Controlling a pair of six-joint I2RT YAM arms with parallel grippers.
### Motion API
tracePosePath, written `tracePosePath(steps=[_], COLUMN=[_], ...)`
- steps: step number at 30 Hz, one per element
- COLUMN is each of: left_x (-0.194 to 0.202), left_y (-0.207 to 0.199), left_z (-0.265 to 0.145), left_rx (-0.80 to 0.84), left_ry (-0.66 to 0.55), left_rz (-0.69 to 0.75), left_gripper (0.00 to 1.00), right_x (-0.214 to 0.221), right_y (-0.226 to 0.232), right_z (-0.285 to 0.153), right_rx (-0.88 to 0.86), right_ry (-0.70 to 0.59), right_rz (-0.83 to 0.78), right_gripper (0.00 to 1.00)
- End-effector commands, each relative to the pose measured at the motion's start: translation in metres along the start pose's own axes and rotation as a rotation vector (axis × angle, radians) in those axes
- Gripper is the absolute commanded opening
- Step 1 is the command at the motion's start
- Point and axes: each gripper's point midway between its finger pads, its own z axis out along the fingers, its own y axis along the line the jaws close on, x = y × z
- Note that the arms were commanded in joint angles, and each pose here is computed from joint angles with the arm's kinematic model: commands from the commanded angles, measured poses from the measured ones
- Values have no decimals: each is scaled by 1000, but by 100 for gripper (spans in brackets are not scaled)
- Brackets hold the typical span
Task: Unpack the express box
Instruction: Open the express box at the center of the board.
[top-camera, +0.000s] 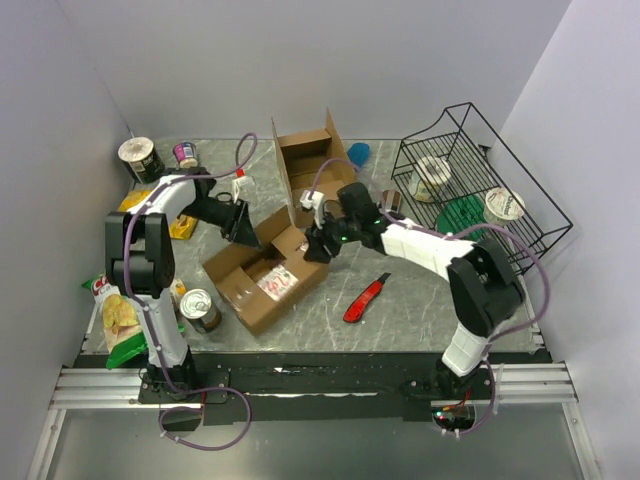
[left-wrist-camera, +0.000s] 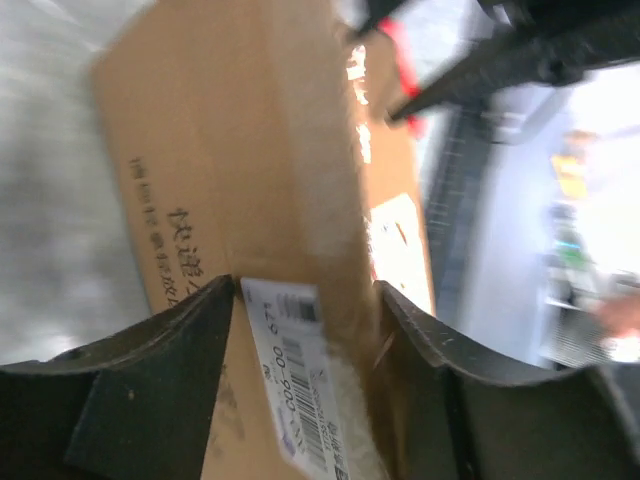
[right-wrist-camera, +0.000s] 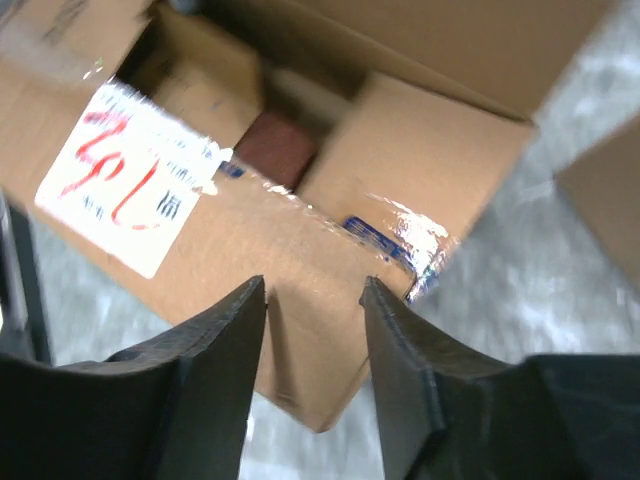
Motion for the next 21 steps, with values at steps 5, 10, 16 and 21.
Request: tracePosePath(steps=[5,10,16,21], left_x=[-18,-25,-22,-26], left_y=[-59,-58,-51,-42], left_z=[8,8,12,15], left_rx=[210,211,181,177], left_ry=[-54,-58,-25,0], left_rz=[-110,-100,-144,-142], left_gripper=[1,1,1,1], right_x=[-42,-34,-37,-20], right_y=[37,40,78,95], right_z=[-41,-2,-12,-32], right_rx=[-187,-256,-512,-710], right_ry=[-44,-7,-16,128], right_rz=[-279,-344,-465,-418], right_gripper=[55,51,58,66])
